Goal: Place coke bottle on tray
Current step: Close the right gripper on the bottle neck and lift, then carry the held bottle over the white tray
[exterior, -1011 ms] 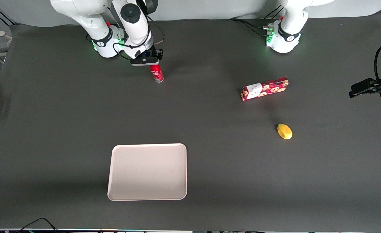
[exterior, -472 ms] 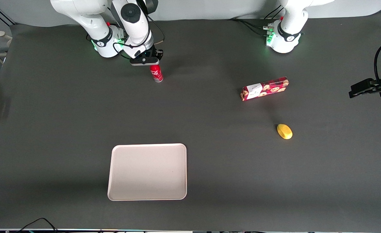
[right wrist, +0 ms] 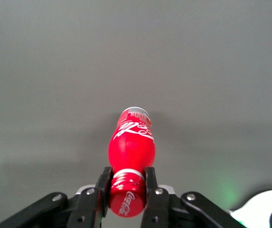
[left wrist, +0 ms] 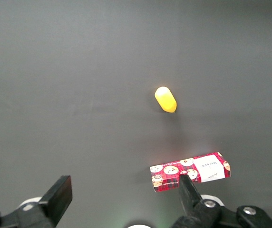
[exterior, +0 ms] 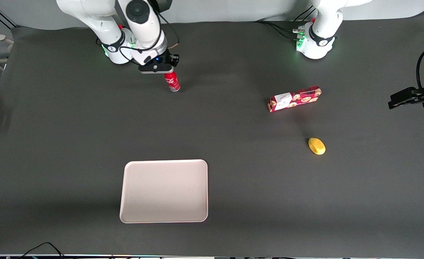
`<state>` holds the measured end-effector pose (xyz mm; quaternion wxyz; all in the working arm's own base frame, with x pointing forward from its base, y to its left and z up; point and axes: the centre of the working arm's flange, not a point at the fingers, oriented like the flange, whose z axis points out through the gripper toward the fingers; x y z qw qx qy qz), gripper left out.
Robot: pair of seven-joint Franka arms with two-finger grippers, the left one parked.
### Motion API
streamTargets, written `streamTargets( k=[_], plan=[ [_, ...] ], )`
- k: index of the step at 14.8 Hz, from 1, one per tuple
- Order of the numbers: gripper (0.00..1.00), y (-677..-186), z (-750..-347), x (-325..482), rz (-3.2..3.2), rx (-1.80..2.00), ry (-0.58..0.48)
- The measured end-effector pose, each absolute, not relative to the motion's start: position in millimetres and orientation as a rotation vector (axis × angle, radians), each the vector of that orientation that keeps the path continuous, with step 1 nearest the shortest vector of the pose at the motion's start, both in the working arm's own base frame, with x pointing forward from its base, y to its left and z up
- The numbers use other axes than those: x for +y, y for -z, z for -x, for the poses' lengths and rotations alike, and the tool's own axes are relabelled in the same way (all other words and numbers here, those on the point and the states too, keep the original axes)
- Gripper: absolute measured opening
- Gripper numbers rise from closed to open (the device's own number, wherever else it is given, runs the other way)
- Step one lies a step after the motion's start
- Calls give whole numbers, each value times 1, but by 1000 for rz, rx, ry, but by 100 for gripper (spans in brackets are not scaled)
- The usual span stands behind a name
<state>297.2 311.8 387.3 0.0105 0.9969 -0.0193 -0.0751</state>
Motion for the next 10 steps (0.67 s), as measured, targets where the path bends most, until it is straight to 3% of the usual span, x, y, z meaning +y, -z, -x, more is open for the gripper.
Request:
streamTargets(
  k=[5, 10],
  plan=[
    [33, -470, -401, 269, -3109, -125, 261],
    [33, -493, -535, 219, -3102, -182, 229]
  ],
)
